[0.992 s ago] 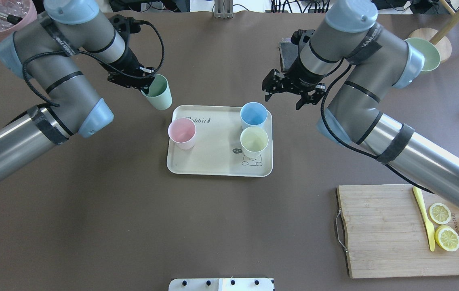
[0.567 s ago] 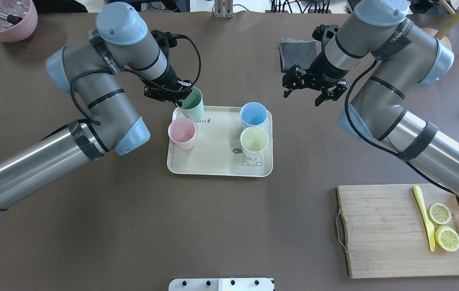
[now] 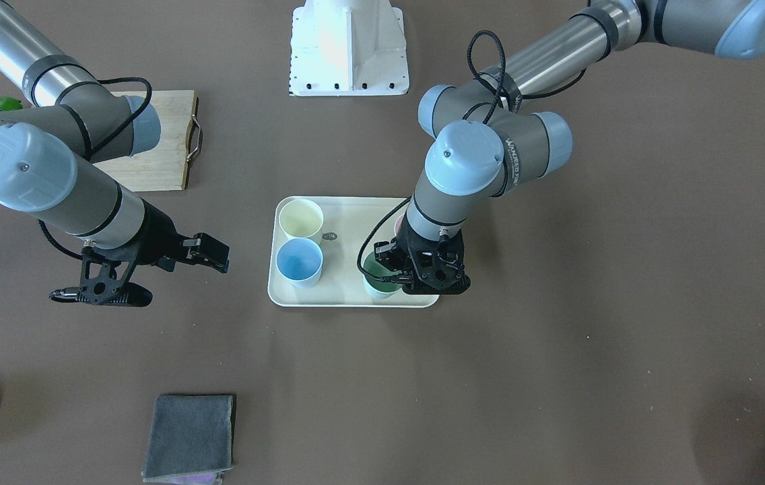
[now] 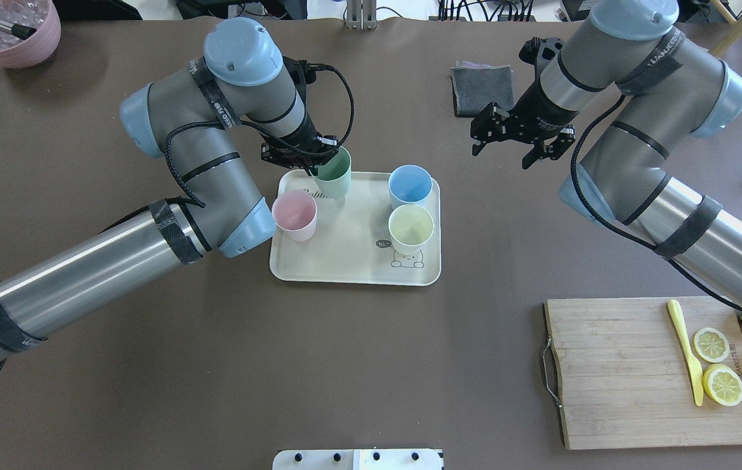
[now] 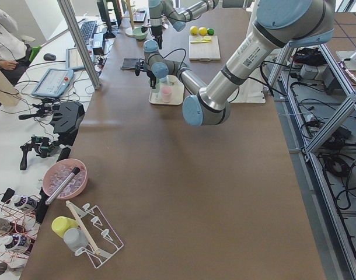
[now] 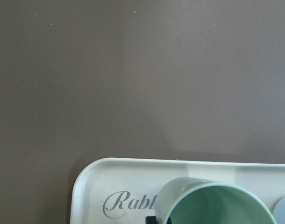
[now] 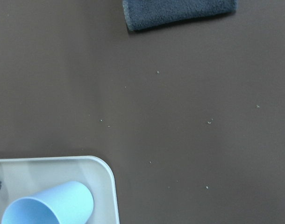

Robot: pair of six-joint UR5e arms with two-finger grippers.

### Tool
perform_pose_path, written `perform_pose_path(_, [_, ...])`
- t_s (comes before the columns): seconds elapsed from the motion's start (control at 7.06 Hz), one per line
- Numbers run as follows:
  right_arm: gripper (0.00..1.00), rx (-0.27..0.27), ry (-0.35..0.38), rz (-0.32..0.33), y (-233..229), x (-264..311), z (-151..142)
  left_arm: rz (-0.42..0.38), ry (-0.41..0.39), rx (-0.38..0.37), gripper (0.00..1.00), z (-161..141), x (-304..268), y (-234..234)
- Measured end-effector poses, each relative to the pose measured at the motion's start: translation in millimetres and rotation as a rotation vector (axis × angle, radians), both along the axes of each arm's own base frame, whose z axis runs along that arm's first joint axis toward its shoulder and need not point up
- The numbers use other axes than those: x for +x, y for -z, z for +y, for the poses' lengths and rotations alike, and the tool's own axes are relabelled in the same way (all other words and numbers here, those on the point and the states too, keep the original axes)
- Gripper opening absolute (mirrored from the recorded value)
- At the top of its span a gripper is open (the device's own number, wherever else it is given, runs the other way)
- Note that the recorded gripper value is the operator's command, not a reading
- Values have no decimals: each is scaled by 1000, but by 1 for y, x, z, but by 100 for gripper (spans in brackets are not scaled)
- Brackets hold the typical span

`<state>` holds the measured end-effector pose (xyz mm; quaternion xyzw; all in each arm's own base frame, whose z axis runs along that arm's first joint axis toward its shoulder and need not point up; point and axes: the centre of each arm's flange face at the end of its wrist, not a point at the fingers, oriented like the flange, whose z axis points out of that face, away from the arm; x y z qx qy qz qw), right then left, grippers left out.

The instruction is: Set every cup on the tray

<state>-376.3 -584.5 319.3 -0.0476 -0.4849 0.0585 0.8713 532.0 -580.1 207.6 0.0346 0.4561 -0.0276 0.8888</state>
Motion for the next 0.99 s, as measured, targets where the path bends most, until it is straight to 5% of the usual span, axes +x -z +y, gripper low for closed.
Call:
perform_pose_path(0.28, [100, -9, -3, -7, -1, 8, -3, 1, -2, 5, 94, 5, 5, 4])
perform_pose_path(0.71, [100, -2, -21, -21, -12, 54, -23, 1, 0, 3, 98, 7, -10, 23])
perform_pose_path(0.99, [100, 55, -56, -6, -46, 128, -45, 0, 1, 14, 98, -19, -90, 39])
